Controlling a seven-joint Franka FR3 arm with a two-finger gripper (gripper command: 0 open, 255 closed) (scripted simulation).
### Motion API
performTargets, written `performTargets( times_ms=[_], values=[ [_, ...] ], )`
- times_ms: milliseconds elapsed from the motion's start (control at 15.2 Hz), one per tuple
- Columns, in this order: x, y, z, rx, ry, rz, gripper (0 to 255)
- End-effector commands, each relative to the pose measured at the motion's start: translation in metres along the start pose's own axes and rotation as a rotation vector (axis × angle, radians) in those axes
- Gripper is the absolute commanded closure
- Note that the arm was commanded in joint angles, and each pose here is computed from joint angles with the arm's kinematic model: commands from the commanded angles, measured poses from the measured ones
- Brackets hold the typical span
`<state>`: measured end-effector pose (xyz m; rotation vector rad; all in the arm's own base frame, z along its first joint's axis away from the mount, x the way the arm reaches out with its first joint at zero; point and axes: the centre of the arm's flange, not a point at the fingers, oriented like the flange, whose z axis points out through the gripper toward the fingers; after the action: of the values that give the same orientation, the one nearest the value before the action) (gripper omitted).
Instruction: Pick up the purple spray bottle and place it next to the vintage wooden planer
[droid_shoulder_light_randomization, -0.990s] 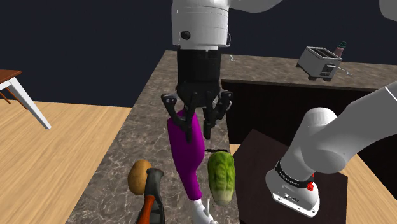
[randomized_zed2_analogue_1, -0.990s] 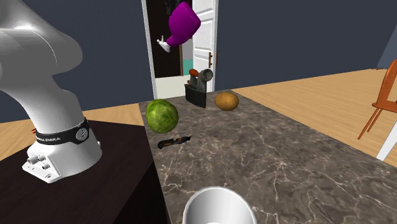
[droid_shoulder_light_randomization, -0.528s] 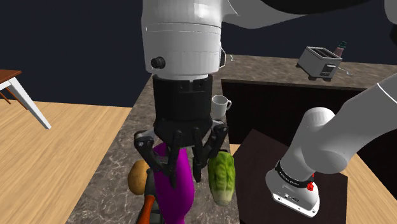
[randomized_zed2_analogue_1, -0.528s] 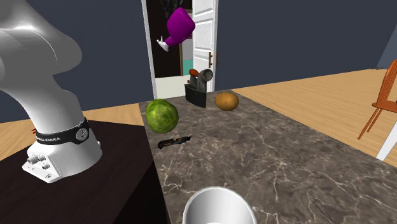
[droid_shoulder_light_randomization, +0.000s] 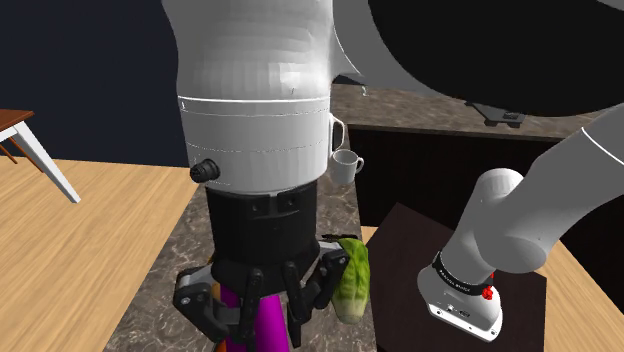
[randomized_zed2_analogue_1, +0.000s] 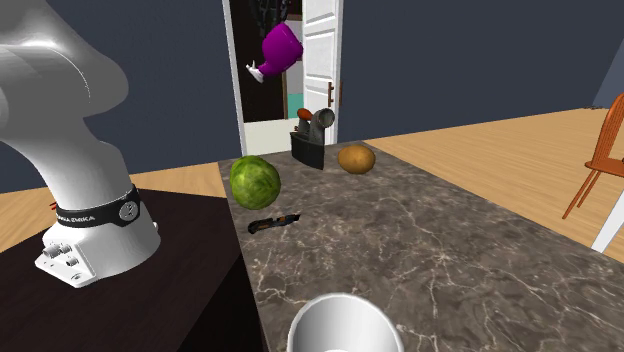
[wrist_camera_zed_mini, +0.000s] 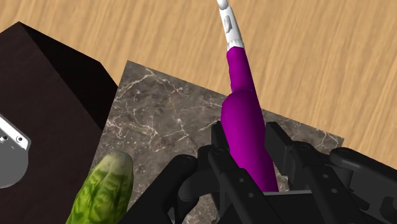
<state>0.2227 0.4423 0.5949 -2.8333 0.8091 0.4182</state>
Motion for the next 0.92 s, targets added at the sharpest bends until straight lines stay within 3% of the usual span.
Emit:
performTargets(
  times_ms=[0,858],
  values=[
    [0.003,0.001,0.011,0.001,0.000,0.000,255],
    [0.025,0.006,0.076,0.001,0.000,0.000,255]
  ],
)
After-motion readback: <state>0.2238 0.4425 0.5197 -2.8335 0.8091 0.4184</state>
